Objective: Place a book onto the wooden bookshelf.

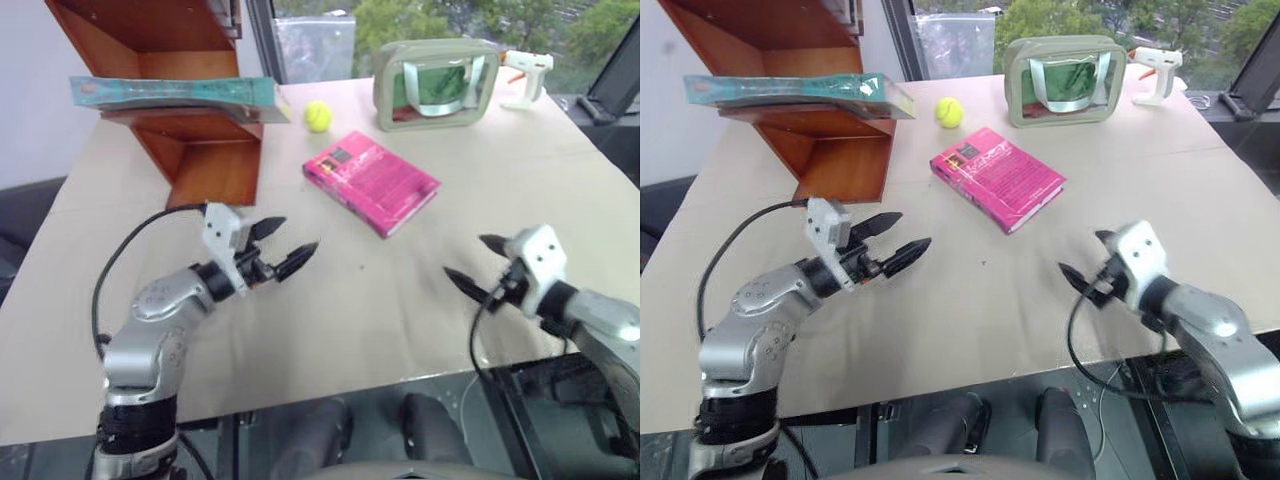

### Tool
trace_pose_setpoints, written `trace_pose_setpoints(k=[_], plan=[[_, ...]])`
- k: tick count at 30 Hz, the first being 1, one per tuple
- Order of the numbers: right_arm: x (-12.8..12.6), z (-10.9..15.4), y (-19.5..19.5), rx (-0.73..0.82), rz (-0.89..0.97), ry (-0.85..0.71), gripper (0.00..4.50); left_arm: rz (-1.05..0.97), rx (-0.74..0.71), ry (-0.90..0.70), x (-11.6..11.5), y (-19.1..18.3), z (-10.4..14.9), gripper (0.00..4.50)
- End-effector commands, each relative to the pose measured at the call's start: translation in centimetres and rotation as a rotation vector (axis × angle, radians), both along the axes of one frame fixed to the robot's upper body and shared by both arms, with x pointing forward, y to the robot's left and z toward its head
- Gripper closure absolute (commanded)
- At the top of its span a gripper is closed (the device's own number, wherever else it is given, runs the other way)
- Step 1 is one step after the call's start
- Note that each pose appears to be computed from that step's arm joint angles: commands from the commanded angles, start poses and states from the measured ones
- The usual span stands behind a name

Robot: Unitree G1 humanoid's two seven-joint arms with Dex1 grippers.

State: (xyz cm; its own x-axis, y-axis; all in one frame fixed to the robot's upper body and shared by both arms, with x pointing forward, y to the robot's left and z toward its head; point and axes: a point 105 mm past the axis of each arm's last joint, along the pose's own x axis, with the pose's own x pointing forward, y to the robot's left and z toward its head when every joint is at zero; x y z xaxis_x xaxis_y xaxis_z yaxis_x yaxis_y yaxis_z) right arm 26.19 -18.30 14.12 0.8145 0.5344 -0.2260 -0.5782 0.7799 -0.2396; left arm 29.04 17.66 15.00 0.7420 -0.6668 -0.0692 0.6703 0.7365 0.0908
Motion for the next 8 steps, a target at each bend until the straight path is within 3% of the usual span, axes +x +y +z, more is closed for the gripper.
trace_pose_setpoints(k=[1, 8], plan=[[-2.5, 1.6, -1.6, -0.054, -0.004, -0.052, 0.0, -0.025, 0.091, -0.062, -1.4, 2.2, 0.7, 0.12], [-4.9, 1.3, -3.1, -0.073, -0.05, -0.016, 0.0, -0.02, 0.132, -0.009, -2.8, 5.7, 0.9, 0.12]])
